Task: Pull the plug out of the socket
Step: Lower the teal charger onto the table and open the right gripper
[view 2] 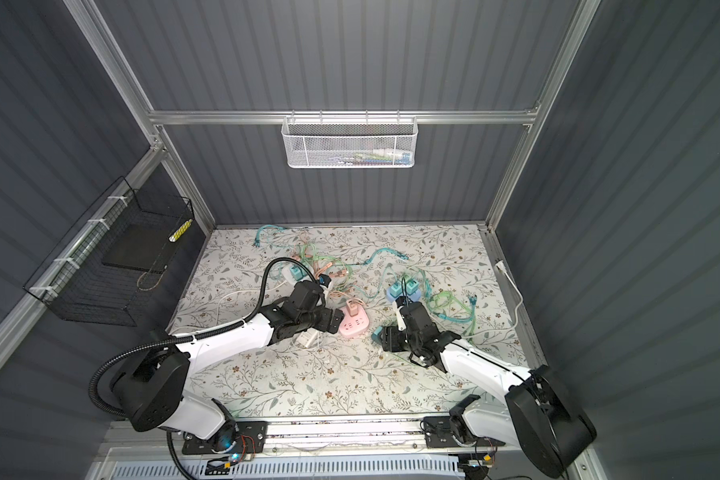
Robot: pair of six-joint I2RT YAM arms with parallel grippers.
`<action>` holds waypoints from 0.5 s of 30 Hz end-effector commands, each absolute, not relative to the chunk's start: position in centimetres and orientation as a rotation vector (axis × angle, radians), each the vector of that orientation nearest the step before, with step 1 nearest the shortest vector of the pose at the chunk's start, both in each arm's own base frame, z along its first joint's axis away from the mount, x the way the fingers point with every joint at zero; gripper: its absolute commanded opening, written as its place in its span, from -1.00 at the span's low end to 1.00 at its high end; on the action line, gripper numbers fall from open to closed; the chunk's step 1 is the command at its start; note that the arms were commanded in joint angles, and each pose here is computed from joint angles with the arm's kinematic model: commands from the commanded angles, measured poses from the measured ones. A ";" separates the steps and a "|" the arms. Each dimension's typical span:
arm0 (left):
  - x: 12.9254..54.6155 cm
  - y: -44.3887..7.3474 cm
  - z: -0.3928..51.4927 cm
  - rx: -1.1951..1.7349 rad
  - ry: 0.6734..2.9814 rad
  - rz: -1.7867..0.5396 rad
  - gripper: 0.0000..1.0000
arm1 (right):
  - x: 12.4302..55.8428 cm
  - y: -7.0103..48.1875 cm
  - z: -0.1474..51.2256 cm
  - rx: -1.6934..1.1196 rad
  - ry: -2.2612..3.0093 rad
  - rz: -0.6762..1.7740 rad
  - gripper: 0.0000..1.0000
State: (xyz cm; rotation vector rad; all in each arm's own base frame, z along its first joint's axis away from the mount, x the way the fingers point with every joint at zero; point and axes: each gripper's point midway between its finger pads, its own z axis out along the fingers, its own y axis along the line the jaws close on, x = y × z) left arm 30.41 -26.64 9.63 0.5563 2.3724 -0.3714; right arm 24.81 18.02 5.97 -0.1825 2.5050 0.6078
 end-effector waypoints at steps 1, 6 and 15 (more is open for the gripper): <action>30.6 -26.2 9.7 0.547 2.364 -0.347 0.99 | 25.2 17.6 7.6 -0.196 2.487 0.569 0.48; 30.9 -25.5 10.0 0.491 2.352 -0.319 0.99 | 25.8 17.1 10.3 -0.207 2.377 0.534 0.48; 30.9 -25.1 9.7 0.466 2.358 -0.303 0.99 | 26.0 15.0 13.4 -0.143 2.231 0.349 0.47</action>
